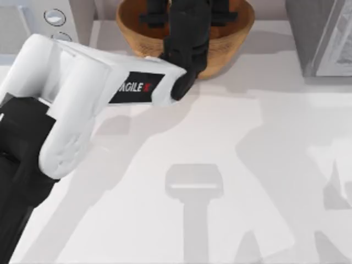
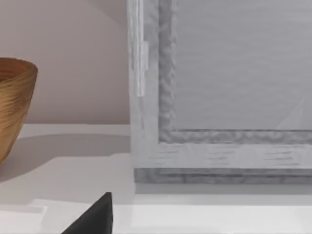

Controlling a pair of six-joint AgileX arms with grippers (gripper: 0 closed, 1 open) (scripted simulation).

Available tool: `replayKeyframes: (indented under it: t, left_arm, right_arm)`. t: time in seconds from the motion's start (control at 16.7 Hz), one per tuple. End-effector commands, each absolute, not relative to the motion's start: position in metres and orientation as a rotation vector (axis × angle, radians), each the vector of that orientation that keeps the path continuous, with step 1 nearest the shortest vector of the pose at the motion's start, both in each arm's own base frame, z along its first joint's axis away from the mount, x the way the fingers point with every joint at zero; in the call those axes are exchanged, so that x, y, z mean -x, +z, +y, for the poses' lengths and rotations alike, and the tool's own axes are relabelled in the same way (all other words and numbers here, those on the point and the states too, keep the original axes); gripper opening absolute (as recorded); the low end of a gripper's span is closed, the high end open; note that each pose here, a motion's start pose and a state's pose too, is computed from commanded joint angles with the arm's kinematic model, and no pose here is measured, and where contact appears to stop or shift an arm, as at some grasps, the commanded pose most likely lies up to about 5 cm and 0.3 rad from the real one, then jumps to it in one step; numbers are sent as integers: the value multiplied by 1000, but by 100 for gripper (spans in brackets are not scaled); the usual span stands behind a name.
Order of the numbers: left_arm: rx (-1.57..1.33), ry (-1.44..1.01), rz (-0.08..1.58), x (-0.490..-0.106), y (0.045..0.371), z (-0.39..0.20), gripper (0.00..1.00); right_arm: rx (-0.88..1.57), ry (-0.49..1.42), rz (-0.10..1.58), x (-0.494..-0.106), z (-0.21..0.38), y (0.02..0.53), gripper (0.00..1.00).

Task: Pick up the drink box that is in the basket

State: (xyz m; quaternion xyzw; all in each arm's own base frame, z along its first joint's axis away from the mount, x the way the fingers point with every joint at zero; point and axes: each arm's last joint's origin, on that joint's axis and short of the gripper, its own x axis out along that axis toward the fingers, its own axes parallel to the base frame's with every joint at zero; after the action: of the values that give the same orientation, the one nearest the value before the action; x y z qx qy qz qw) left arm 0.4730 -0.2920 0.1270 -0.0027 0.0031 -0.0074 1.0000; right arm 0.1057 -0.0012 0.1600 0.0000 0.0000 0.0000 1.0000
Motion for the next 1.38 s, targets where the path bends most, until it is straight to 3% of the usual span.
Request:
replayKeyframes:
  t: [0.54, 1.14, 1.38]
  left_arm:
    - [9, -25, 1, -471, 142, -297, 0]
    - [17, -23, -10, -473, 263, -298, 0]
    - [15, -23, -7, -470, 286, -296, 0]
  right_arm:
    - [0, 0, 0, -106, -1, 160, 100]
    - [0, 0, 0, -106, -1, 160, 100]
    - [0, 0, 0, -106, -1, 160, 100]
